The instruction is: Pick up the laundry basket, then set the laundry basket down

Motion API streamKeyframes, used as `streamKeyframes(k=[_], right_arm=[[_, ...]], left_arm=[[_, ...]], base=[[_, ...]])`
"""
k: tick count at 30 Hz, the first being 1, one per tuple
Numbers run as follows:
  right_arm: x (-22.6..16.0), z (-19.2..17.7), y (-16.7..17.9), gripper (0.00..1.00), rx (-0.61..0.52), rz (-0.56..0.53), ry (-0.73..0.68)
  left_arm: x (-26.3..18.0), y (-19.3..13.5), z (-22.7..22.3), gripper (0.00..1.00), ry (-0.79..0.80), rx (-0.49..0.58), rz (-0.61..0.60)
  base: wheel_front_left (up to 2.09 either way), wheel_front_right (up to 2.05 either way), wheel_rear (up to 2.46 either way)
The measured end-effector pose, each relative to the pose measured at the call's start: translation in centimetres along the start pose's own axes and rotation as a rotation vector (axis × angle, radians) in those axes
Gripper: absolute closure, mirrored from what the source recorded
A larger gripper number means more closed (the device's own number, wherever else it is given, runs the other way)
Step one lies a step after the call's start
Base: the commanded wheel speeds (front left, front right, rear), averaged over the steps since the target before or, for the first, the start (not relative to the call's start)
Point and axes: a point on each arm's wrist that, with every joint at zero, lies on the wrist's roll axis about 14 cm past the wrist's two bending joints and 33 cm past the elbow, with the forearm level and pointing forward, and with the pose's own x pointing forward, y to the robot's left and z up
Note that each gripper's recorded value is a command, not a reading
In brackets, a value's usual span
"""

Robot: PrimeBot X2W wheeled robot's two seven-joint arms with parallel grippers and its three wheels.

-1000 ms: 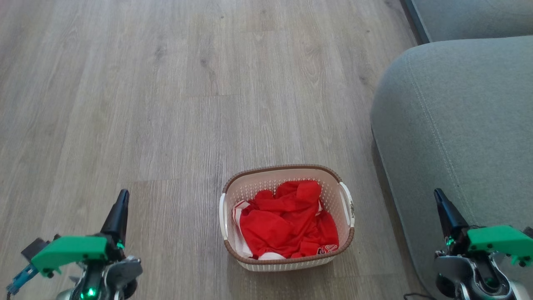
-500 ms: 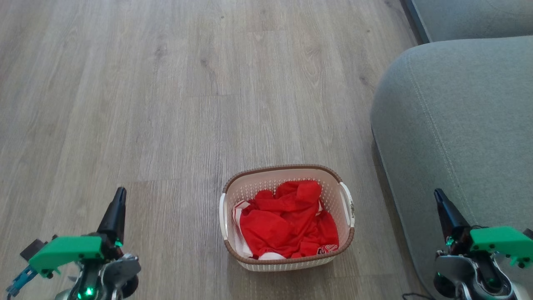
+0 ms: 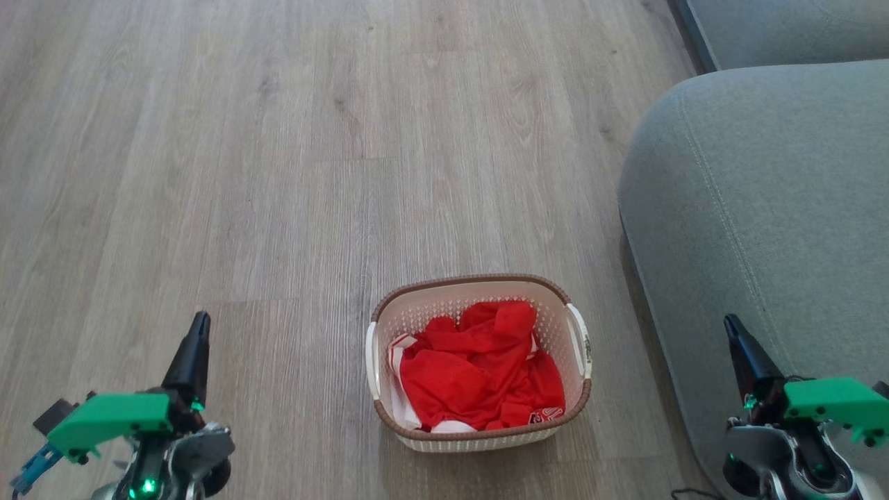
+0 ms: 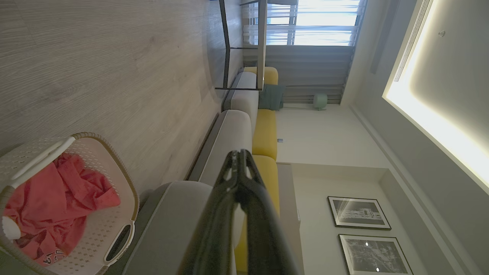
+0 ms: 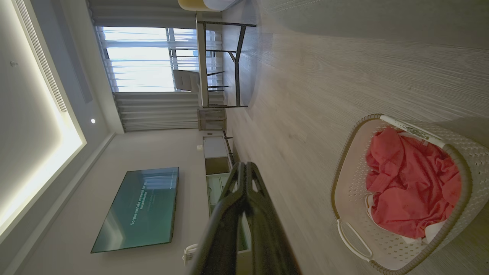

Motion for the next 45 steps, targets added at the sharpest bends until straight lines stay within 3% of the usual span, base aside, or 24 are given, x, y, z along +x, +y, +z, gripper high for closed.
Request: streamKeyframes(k=[45], right_arm=[[0.00, 0.00, 0.00, 1.00, 0.000, 0.000, 0.000]], left_arm=[[0.00, 0.00, -0.08, 1.00, 0.004, -0.004, 0.000]], base=[[0.00, 0.00, 0.00]])
